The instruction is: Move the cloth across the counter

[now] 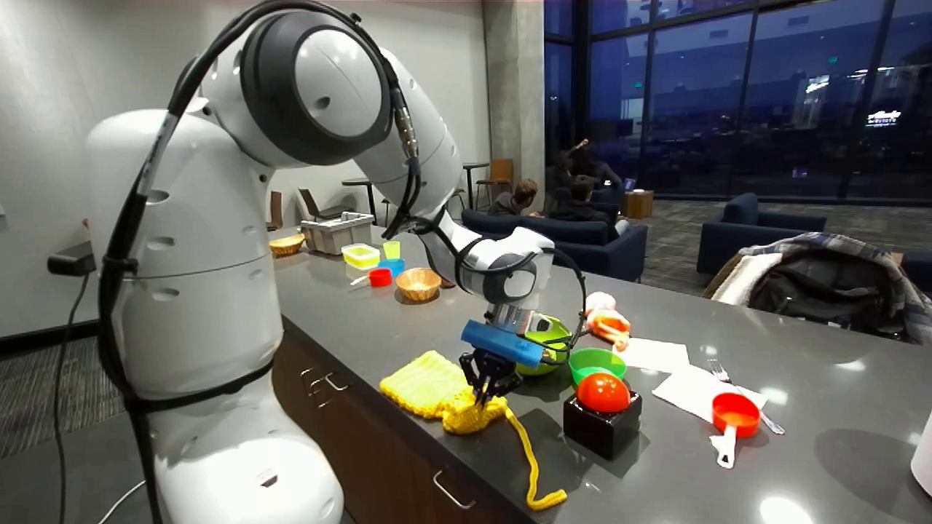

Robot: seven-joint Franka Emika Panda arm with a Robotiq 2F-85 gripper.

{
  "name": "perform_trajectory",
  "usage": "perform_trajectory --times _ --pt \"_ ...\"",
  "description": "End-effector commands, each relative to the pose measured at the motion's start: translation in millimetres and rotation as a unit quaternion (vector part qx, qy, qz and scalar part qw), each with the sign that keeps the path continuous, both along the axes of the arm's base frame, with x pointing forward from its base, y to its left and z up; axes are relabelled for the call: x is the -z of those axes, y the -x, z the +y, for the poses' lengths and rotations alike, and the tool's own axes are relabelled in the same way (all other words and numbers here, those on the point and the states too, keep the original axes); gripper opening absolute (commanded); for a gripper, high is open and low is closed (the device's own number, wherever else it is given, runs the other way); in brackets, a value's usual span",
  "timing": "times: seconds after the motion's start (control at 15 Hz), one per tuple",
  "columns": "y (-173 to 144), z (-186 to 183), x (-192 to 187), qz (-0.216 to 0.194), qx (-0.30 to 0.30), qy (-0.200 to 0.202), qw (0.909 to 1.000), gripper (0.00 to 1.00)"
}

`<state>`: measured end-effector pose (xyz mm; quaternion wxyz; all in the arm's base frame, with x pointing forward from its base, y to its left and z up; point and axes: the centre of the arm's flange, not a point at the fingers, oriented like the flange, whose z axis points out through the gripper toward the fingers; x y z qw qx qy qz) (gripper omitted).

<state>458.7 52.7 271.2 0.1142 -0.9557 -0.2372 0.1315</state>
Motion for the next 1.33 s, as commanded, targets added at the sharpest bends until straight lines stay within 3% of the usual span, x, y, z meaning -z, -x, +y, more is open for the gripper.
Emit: perform_trajectory --times 0.0,0.33,0.6,1.0,1.27 --pt "2.6 -19.4 -25.1 -0.017 0.006 0.029 0.9994 0.01" --pt "2.3 -42.0 -49.8 -0.033 0.015 0.114 0.9928 0.01" --pt "6.4 -37.4 -72.3 -0.028 0.022 0.179 0.9832 0.01" --pt "11.1 1.4 -106.2 0.001 0.012 0.274 0.9615 0.01" --pt "10.9 41.3 -112.3 0.024 -0.009 0.336 0.9414 0.01"
